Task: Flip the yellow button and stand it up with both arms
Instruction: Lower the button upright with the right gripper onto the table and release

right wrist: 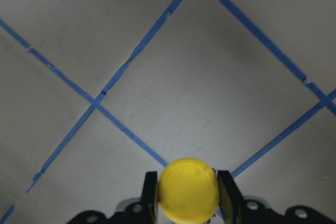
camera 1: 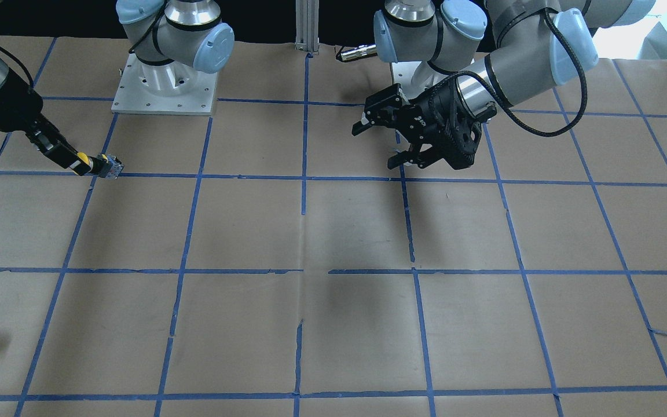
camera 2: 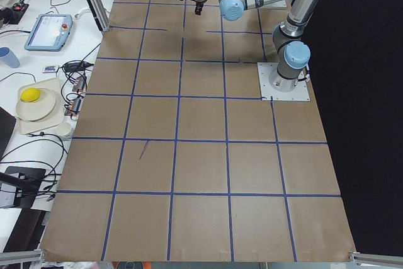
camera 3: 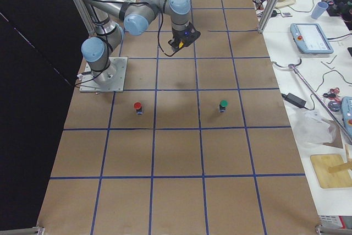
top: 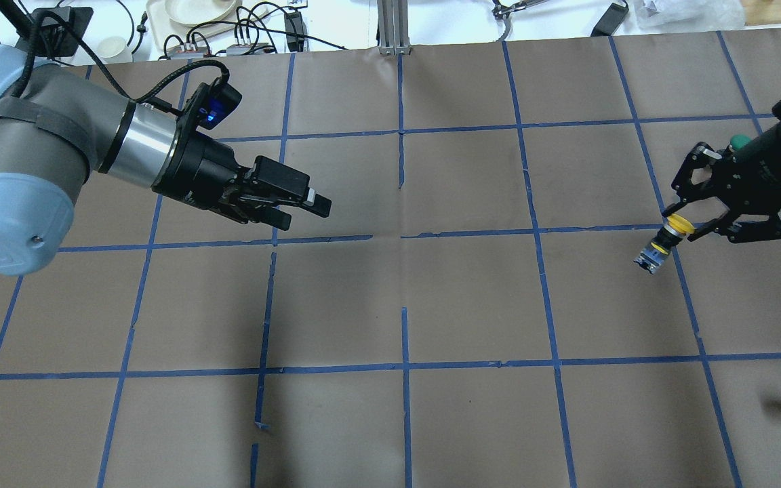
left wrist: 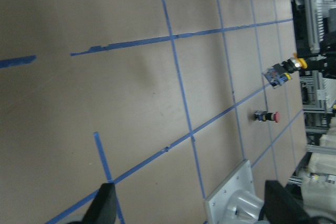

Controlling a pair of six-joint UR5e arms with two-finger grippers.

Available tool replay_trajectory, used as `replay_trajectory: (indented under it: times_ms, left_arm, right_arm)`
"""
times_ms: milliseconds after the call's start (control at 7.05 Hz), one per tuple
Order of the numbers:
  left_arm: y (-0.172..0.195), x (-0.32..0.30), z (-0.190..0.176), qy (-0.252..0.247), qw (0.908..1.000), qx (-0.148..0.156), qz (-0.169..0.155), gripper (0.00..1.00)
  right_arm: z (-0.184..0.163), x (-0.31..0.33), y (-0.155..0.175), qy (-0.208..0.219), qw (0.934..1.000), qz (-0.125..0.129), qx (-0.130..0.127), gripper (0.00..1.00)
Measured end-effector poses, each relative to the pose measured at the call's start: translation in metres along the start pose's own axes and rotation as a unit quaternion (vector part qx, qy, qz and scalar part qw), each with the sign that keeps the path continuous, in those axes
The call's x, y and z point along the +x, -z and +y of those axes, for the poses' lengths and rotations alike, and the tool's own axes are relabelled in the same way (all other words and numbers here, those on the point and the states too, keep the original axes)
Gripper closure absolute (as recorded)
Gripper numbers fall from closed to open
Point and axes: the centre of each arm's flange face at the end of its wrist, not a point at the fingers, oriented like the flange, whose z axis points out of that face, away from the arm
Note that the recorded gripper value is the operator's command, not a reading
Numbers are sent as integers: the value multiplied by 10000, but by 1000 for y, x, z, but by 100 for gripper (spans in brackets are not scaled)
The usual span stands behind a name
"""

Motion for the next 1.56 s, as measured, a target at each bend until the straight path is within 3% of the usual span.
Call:
replay_trajectory:
  times_ms: [142, 426, 568, 852, 994, 1135, 1277, 1561]
  left_arm:
    - [6, -6, -5, -133, 9976, 78, -672, 0]
    - [11, -1, -11, -292, 9809, -37, -1924, 0]
    - [11, 8, -12, -440, 9680, -174, -2463, 0]
    - [9, 17, -15, -588, 9559, -282, -2863, 0]
    - [8, 18, -15, -603, 9547, -303, -2899, 0]
    - [7, 17, -16, -607, 9543, -321, -2909, 0]
    - [6, 16, -17, -608, 9542, -336, -2909, 0]
    - [4, 15, -17, -602, 9543, -355, -2906, 0]
  right_arm:
    - [-8, 14, -8, 304, 9993, 184, 151, 91]
    - [-32, 41, -11, 1140, 9921, 422, 318, 92]
    - [-49, 58, -16, 1959, 9791, 470, 265, 92]
    - [-80, 95, -15, 3432, 9375, 481, 321, 93]
    - [-93, 107, -16, 4012, 9137, 506, 407, 93]
    - [-106, 112, -20, 4582, 8857, 522, 530, 92]
    - [-119, 116, -26, 5087, 8572, 447, 666, 92]
    - [-145, 143, -42, 5814, 8088, -13, 879, 92]
